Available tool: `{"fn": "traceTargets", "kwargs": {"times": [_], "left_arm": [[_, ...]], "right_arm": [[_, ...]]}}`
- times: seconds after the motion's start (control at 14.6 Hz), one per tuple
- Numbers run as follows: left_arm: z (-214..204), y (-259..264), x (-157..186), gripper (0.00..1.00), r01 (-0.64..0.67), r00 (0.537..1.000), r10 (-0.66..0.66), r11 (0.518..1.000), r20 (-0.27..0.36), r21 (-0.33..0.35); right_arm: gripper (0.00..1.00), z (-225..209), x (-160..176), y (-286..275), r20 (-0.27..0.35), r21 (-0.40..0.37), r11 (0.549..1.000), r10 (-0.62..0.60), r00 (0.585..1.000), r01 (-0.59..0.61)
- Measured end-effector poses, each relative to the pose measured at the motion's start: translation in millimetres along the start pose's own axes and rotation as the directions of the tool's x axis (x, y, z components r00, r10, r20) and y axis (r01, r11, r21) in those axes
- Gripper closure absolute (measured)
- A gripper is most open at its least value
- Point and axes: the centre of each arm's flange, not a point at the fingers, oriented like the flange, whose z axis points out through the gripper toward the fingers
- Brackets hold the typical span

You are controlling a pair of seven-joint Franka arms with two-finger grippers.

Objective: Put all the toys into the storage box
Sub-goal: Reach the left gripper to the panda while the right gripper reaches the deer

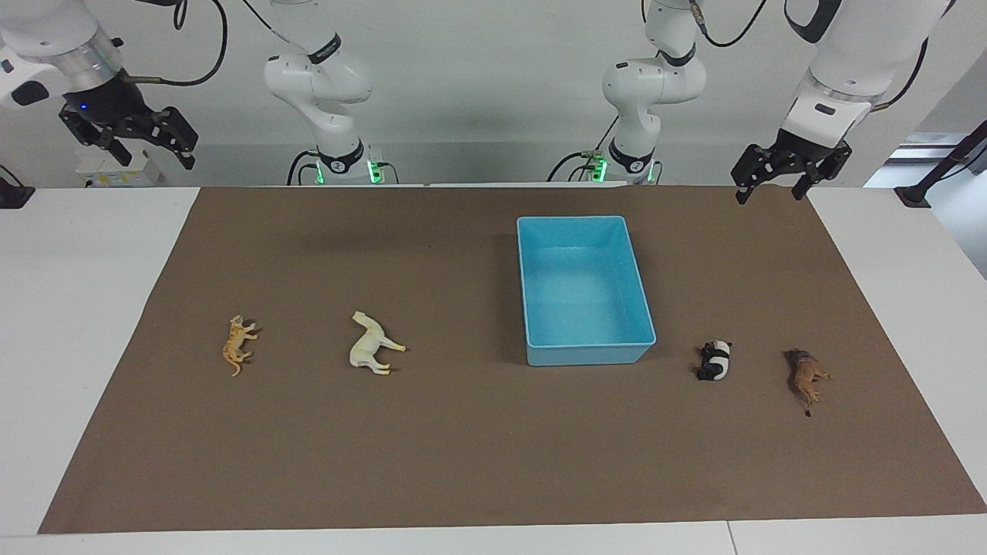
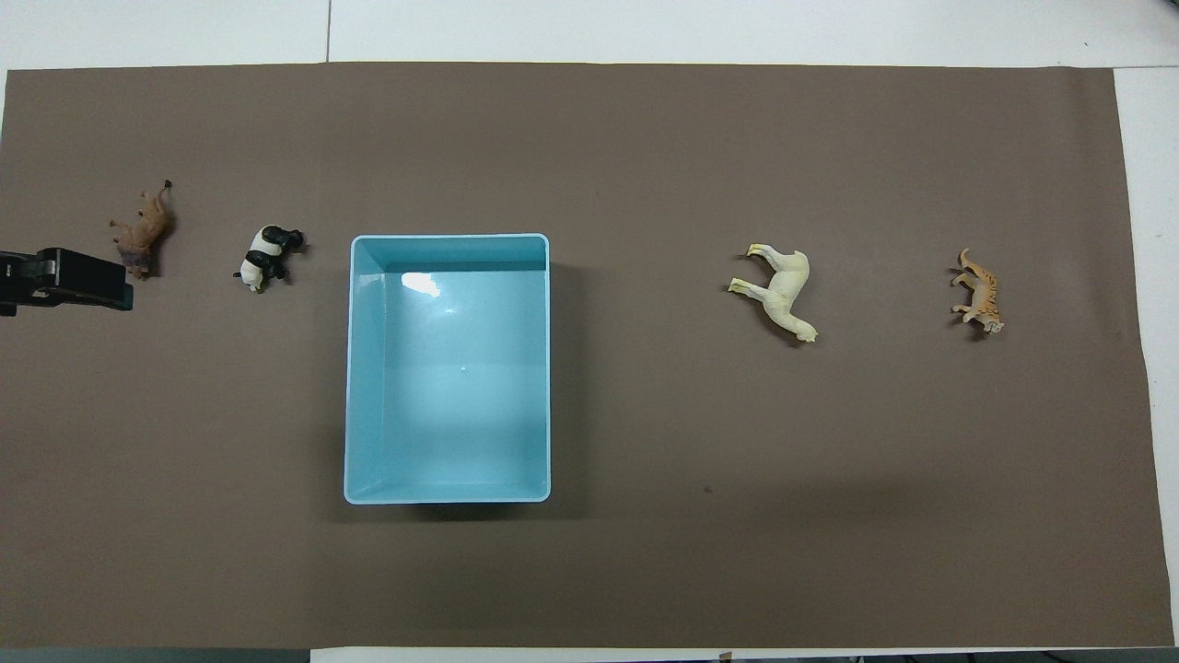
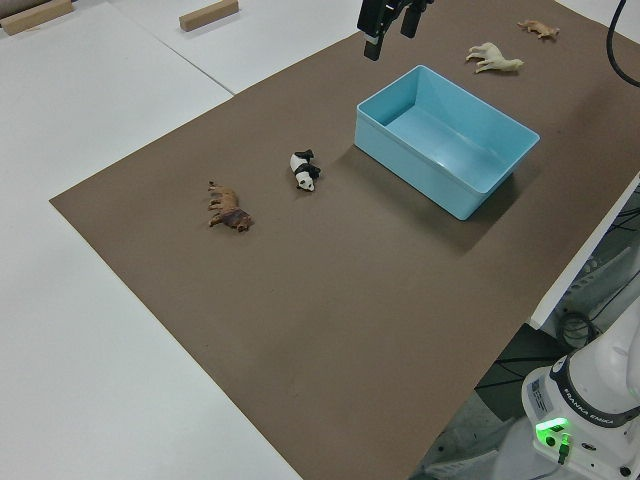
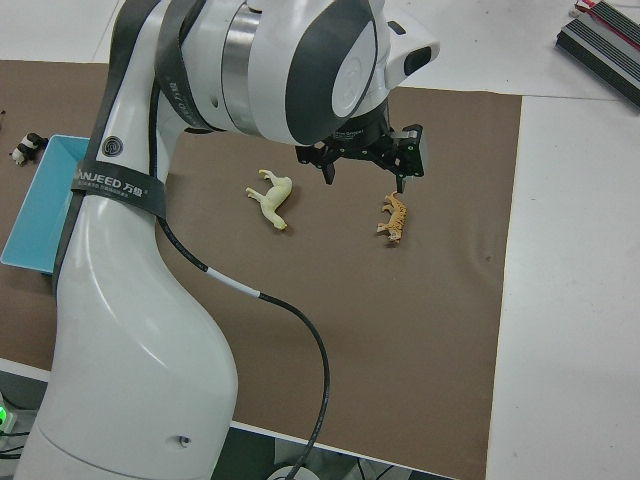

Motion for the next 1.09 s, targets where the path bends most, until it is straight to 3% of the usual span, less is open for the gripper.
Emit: {"fn": "traceTargets", "kwargs": {"times": [0.41,0.68,0.89,1.09], "left_arm": [[0.0,2.4,0.3,0.00,-0.001,1.000,0.001,1.000,0.000,-0.021],[11.8,-0.5,10.4,0.00,0.004,0.999,-0.004,1.000,-0.036,-0.023],[54.6,-7.8,37.5,0.00,0.013,0.997,-0.015,1.000,-0.073,-0.029],[121.7,-8.6,80.7,0.00,0.006,0.995,-0.010,0.999,-0.102,-0.040]], "right_arm": [[0.00,-0.1,-0.3,1.9,-0.001,0.000,1.000,0.004,1.000,-0.004],[0.00,8.2,0.5,9.6,-0.008,0.000,1.000,0.017,1.000,-0.017],[0.00,33.7,6.5,19.9,-0.063,-0.003,0.999,0.031,0.997,-0.032],[0.00,79.6,21.4,25.7,-0.065,-0.003,0.999,0.038,0.997,-0.038]]}}
